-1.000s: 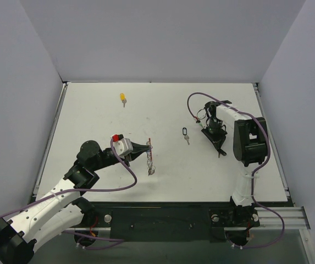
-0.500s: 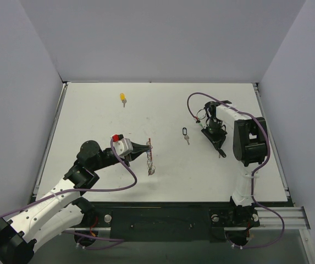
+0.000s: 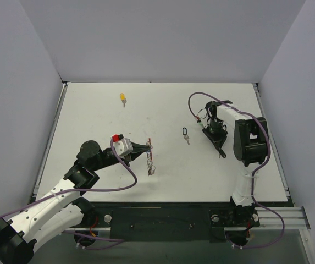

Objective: Put the keys on the keyring

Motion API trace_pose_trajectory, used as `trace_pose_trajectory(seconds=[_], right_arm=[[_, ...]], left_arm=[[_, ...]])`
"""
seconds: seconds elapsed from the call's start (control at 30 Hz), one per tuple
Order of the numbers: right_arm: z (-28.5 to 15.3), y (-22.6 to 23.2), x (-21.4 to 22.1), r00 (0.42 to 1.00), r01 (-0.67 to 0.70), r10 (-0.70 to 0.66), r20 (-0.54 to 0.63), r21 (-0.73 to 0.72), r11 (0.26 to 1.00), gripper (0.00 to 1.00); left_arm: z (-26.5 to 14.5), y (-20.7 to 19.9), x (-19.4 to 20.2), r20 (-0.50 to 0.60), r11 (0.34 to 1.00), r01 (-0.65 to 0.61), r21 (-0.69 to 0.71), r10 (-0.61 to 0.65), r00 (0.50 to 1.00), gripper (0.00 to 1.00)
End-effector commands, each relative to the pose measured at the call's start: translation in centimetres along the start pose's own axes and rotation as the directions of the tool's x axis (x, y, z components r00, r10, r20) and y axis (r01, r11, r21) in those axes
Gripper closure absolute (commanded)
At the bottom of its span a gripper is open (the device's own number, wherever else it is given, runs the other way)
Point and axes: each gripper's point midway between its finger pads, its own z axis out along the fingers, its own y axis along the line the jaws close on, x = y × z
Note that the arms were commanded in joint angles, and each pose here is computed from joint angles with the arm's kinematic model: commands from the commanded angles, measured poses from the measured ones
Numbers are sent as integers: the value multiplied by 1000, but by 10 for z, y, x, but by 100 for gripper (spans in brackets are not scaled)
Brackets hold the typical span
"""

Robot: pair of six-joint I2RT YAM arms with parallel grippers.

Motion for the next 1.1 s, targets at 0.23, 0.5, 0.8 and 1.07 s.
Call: trace_pose_trajectory(seconds=[0.23, 0.5, 0.8, 1.07], right_arm=[[-27, -10, 3, 999, -28, 26, 34, 38, 999, 83], [-29, -8, 4, 999, -25, 24, 38, 35, 999, 83], [-29, -9, 8, 1000, -16, 15, 21, 26, 1000, 84], [-30, -9, 12, 1000, -10, 10, 10, 23, 1000, 85]], left_arm=[[1, 3, -19, 52, 999, -39, 3, 39, 998, 100], [2, 2, -18, 49, 999, -37, 5, 36, 998, 100], [2, 3, -18, 49, 999, -37, 5, 36, 998, 100], [2, 2, -18, 50, 999, -36, 6, 36, 998, 100]])
